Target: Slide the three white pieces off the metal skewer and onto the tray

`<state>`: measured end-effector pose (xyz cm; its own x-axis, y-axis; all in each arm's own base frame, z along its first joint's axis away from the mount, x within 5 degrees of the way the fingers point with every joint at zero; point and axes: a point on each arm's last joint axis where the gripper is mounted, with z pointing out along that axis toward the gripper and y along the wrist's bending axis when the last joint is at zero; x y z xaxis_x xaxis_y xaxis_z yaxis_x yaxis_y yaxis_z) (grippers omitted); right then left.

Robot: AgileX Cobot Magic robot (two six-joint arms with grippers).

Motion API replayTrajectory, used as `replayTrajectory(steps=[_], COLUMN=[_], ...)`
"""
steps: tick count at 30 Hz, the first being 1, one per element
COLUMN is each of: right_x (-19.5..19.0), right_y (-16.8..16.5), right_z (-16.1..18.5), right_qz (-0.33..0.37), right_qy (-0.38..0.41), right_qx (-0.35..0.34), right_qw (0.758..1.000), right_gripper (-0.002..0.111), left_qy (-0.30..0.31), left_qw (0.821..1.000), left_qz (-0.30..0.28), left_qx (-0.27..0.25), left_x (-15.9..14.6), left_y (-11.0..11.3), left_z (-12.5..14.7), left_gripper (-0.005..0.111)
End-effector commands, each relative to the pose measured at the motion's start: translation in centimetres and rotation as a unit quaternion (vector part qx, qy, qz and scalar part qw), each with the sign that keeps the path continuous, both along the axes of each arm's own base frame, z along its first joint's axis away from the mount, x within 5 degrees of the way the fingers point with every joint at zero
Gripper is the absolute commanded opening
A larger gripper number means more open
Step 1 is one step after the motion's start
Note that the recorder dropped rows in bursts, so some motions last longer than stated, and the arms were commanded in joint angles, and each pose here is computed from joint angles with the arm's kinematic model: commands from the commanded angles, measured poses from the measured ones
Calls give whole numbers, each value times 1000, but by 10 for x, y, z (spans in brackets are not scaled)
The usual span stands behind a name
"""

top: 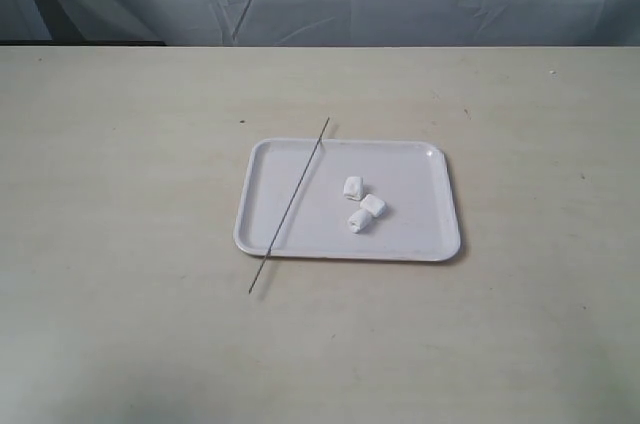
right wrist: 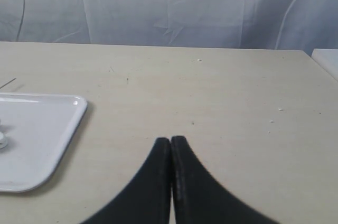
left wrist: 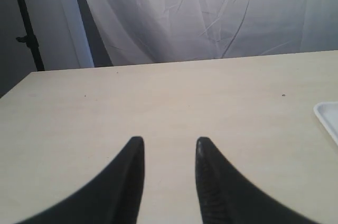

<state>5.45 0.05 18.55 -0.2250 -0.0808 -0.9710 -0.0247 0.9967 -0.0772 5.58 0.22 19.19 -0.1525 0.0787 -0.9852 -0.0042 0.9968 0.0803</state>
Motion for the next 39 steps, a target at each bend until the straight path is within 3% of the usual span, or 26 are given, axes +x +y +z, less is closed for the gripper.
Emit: replayTrajectory(steps=[1, 12, 39], right_x=[0, 0, 0], right_y=[0, 0, 1], right_z=[0, 0, 0], right_qz=[2, 2, 3], right_qy=[-5, -5, -5], right_qx=[-1, -1, 11], right_qw=[1000, 1000, 1000], right_gripper=[-1, -1, -1], left_qy=[0, -5, -5], left_qw=[1000, 999, 999], left_qz=[-16, 28, 28], left_qx=[-5, -34, -29], left_x=[0, 0, 0], left_y=[-3, 1, 1], left_z=[0, 0, 0], left_gripper=[33, 33, 33])
